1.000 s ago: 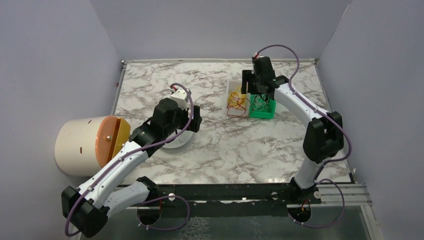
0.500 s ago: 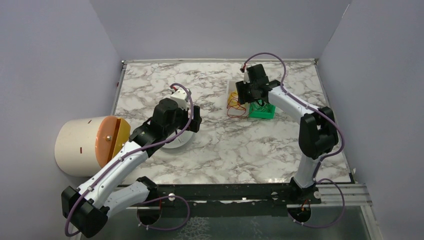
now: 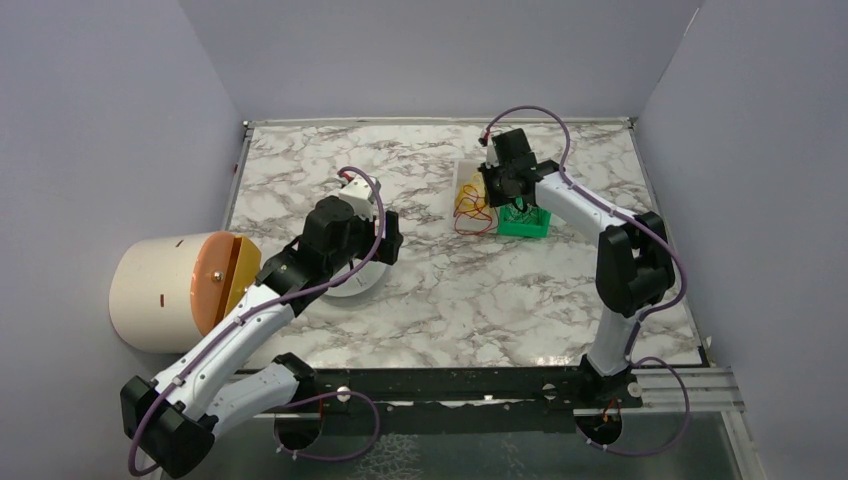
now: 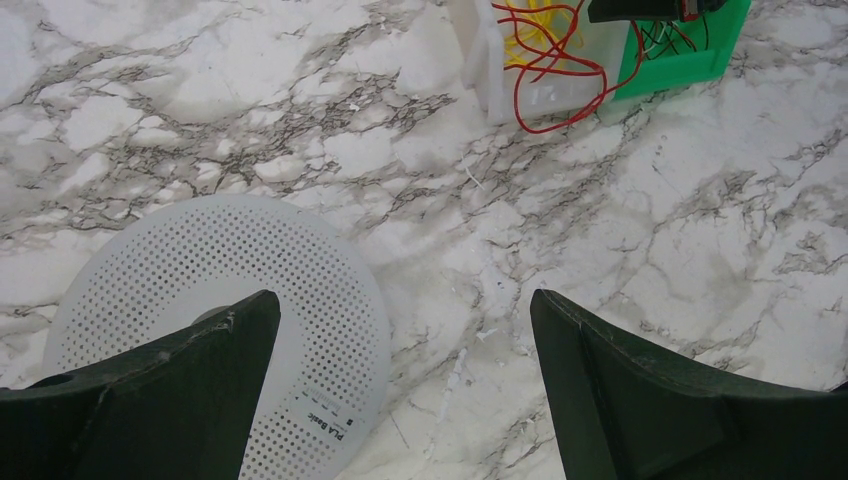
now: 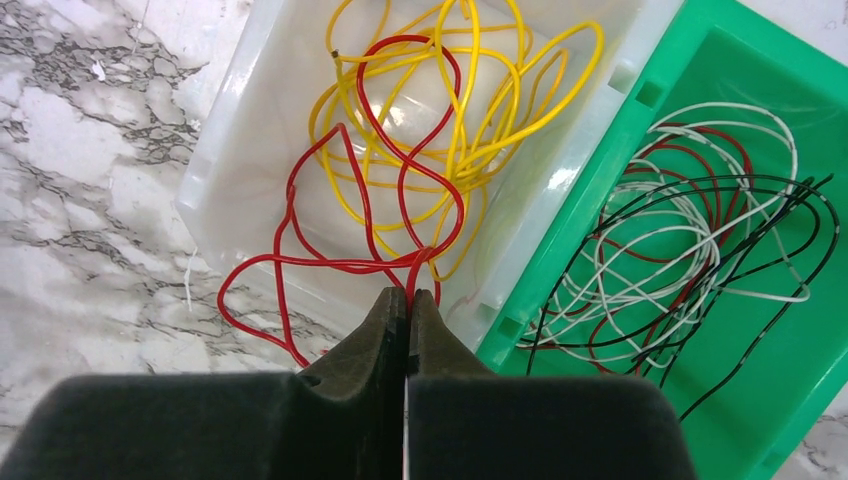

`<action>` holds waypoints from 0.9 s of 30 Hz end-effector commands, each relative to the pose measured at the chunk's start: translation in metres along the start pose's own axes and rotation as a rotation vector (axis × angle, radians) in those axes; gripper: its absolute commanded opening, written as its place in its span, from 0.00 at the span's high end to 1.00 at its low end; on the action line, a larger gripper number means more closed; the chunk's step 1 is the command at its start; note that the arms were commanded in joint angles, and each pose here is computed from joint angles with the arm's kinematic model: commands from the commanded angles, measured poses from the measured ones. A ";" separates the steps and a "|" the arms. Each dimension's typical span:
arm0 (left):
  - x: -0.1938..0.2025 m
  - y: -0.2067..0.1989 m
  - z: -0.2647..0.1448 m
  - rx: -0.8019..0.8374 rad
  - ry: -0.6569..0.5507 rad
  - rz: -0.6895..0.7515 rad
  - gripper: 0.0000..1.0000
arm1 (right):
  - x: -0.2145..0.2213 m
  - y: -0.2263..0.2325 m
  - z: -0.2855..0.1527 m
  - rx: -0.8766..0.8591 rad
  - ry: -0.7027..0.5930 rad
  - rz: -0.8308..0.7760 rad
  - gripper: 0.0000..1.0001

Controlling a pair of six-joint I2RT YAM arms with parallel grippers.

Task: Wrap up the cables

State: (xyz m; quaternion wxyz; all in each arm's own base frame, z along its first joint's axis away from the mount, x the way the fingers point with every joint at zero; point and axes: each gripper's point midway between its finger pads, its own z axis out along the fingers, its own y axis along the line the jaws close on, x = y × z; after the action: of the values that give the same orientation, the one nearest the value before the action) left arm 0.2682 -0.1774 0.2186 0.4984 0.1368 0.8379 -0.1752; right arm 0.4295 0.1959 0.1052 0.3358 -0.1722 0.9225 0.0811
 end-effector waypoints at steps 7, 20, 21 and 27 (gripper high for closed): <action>-0.008 0.002 -0.007 -0.006 -0.034 0.000 0.01 | -0.069 0.024 -0.069 -0.061 -0.201 0.001 0.99; -0.012 0.002 -0.011 -0.005 -0.050 -0.002 0.01 | -0.154 0.061 -0.210 -0.209 -0.501 0.011 0.99; -0.012 0.002 -0.011 -0.003 -0.051 -0.002 0.01 | -0.155 0.064 -0.216 -0.226 -0.510 0.014 0.99; -0.018 -0.008 -0.016 0.052 -0.072 0.004 0.01 | -0.151 0.084 -0.249 -0.340 -0.542 0.033 0.99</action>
State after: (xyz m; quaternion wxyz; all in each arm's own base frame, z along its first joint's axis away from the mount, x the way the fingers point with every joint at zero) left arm 0.2649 -0.1754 0.2293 0.5118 0.1352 0.8286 -0.1820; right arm 0.3876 0.2375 0.3852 0.5538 -0.1724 0.7807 0.2323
